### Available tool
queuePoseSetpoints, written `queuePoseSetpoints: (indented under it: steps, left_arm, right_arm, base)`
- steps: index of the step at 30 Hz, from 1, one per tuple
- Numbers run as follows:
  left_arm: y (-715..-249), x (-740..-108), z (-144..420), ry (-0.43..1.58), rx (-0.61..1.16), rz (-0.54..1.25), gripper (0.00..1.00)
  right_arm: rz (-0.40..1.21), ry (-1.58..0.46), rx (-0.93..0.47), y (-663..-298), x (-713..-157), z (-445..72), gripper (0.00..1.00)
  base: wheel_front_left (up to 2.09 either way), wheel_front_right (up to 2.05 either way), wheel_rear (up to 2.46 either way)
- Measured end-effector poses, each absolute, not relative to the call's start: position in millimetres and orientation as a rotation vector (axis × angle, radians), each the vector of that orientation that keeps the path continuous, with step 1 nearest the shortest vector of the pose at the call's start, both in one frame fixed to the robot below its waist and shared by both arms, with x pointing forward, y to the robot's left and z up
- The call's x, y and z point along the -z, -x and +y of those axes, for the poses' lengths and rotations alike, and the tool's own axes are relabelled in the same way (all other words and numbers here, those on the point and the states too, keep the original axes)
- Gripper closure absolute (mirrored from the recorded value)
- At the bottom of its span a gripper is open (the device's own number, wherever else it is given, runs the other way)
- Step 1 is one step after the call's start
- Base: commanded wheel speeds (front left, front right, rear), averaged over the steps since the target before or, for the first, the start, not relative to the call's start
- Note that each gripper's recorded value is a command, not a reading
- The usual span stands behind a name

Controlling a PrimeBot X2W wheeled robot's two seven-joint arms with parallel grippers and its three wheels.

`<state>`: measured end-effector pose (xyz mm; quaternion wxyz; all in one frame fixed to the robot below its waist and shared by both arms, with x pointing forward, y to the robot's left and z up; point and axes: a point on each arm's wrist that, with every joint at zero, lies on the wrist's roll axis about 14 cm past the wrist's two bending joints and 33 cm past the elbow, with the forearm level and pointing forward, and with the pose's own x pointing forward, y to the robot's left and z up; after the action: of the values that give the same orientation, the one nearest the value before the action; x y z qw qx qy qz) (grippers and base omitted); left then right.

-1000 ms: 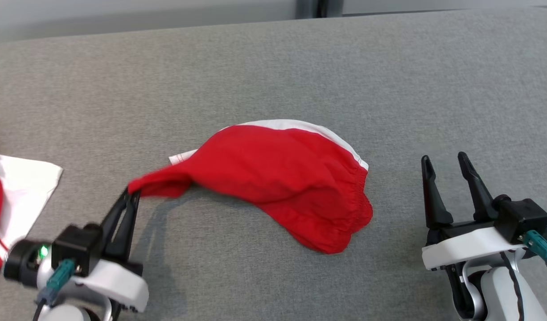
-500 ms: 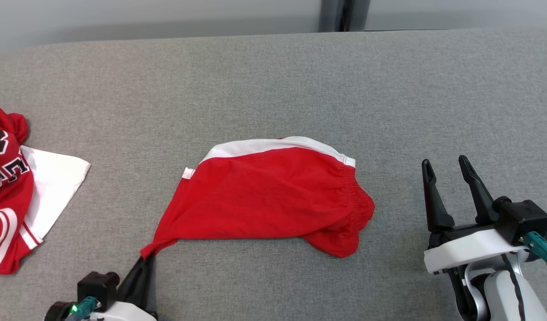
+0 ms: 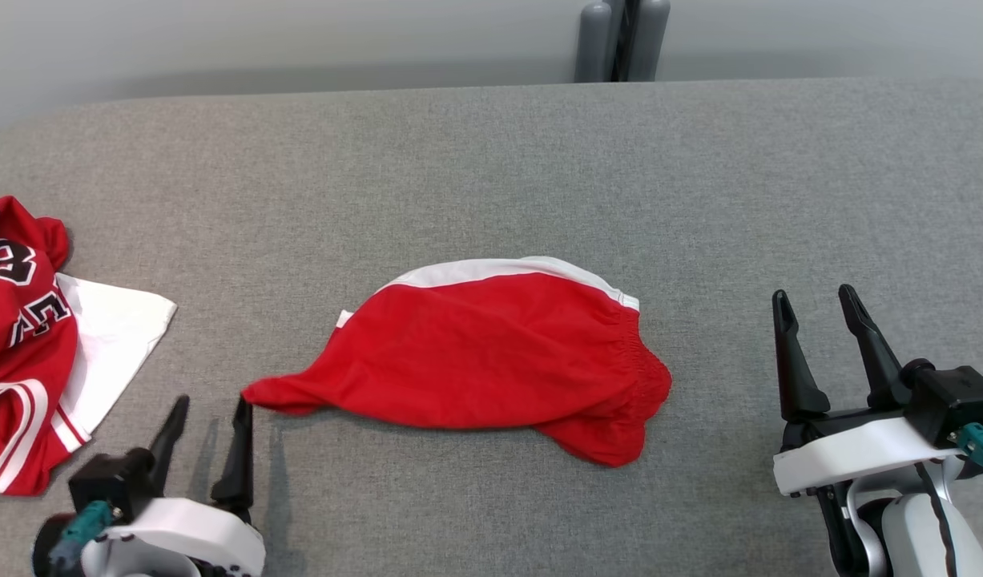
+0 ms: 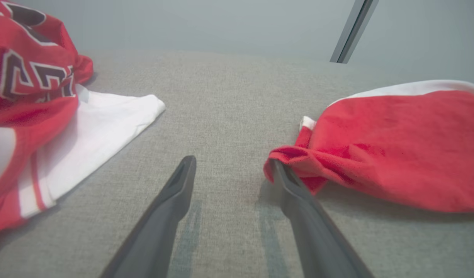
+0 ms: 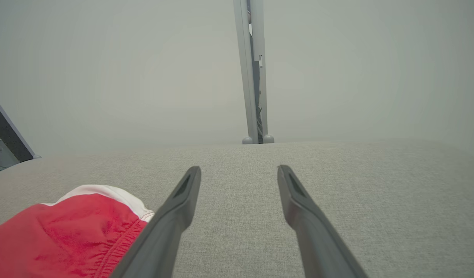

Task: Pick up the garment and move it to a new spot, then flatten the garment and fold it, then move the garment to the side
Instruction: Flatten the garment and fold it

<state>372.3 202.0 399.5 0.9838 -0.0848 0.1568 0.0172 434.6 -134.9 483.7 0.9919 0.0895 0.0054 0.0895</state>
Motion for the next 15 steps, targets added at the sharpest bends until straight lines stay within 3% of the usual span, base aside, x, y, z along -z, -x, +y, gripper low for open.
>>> queuePoseSetpoints:
  steps: [15]
  left_arm:
    - [-410,-519,198,0.169,0.004,-0.044,0.0]
  right_arm:
    - [-0.029,-0.173,-0.17,-427,-500,-140,0.0]
  base:
    - [0.0,0.0,0.0]
